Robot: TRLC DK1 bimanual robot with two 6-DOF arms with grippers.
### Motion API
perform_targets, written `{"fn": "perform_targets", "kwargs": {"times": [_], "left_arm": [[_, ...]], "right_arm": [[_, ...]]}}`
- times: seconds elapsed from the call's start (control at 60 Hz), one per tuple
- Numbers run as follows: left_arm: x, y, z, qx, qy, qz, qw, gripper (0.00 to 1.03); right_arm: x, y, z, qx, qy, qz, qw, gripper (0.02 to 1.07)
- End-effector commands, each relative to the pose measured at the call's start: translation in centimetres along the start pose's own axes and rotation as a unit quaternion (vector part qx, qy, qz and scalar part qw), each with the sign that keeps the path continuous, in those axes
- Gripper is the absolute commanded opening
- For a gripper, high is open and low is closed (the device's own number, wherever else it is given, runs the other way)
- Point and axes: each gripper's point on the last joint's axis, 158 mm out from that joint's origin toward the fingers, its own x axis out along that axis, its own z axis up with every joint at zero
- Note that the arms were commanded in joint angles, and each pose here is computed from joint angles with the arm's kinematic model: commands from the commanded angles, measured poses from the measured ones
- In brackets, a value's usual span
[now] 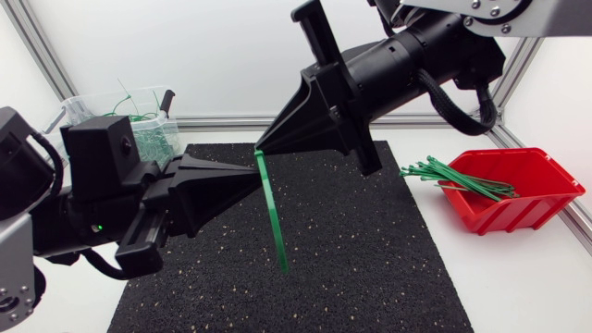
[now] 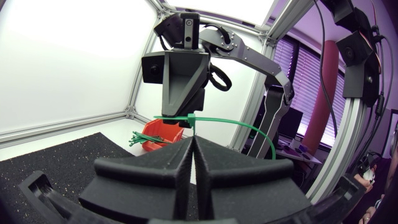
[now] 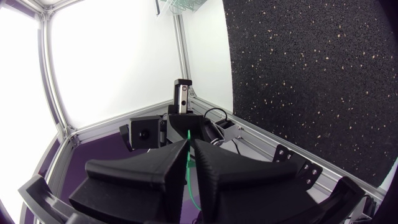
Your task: Take a green cable tie from the red box, thread the tail through the head to close it, then place it in the transparent bin on the left.
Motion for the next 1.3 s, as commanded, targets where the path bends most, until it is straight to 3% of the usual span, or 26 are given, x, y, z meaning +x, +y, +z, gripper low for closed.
{"fn": "perform_targets", "kwargs": {"times": [0.0, 1.067, 1.283], "left_arm": [[0.0, -0.7, 0.9, 0.001, -0.009, -0.01, 1.0, 0.04], [0.2, -3.0, 0.6, 0.003, -0.003, -0.038, 0.999, 0.04], [-0.1, -1.9, 0.6, 0.001, -0.004, -0.023, 1.0, 0.04]], "right_arm": [[0.1, -0.5, -0.4, 0.005, 0.0, -0.005, 1.0, 0.08], [4.5, -5.6, 3.1, 0.052, -0.001, -0.075, 0.996, 0.08], [3.4, -3.4, 1.4, 0.013, -0.006, -0.057, 0.998, 0.08]]}}
